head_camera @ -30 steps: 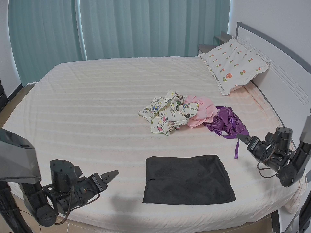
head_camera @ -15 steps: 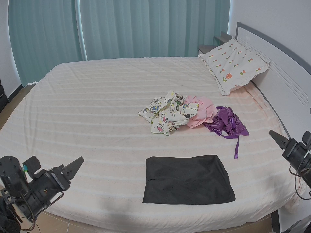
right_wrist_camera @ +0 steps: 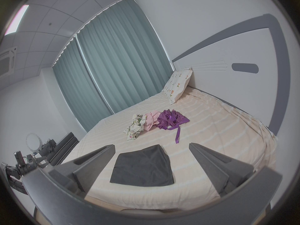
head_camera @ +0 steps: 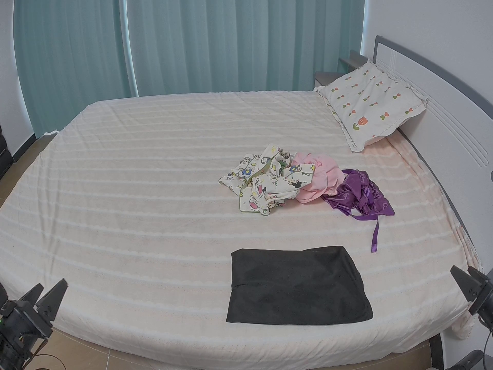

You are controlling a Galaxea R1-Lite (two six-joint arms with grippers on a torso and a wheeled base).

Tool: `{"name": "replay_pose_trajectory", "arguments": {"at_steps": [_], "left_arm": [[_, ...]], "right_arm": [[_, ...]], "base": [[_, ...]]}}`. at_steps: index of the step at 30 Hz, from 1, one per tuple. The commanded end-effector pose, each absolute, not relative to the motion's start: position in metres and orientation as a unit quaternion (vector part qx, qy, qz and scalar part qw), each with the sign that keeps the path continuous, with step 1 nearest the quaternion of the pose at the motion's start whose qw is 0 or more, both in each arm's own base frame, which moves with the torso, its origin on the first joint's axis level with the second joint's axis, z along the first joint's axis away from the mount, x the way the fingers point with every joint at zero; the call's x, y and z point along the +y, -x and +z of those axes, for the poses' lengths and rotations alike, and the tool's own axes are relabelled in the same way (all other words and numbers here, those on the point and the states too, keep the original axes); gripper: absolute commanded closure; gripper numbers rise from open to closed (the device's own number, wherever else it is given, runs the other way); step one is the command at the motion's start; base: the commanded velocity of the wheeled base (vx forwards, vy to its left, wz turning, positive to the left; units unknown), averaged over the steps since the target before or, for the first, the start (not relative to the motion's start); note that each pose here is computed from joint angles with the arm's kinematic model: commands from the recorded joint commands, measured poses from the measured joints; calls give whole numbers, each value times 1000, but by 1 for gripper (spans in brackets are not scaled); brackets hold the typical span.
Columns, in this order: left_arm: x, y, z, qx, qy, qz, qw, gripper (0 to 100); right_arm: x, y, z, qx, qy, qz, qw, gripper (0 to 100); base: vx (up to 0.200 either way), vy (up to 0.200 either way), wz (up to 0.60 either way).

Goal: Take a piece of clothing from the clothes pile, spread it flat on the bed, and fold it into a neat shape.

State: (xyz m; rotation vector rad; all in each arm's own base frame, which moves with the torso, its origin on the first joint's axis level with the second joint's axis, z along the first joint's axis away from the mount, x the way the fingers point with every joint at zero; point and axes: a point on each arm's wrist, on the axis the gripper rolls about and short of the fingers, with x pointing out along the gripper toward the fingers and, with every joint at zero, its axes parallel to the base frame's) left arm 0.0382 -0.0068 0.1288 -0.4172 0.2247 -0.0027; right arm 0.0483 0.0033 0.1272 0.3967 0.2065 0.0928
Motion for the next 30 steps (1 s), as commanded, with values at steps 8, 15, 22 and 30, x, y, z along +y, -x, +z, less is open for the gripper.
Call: {"name": "replay_pose_trajectory", "arguments": {"at_steps": [8, 15, 22, 30], "left_arm": [[10, 33, 127, -42, 150, 114, 981, 0], [5, 36, 108, -44, 83, 97, 991, 0], [4, 32, 96, -22, 72, 88, 993, 0], [2, 24, 93, -83, -23, 48, 995, 0]], "right_arm": [[3, 28, 87, 7, -101, 60, 993, 0], [2, 27, 83, 6, -41, 44, 998, 0], [0, 27, 83, 5, 2, -5, 1000, 0], [-4, 27, 83, 4, 5, -99, 995, 0]], "base": [[0, 0, 0], [0, 0, 0], [0, 0, 0], [0, 0, 0]]}}
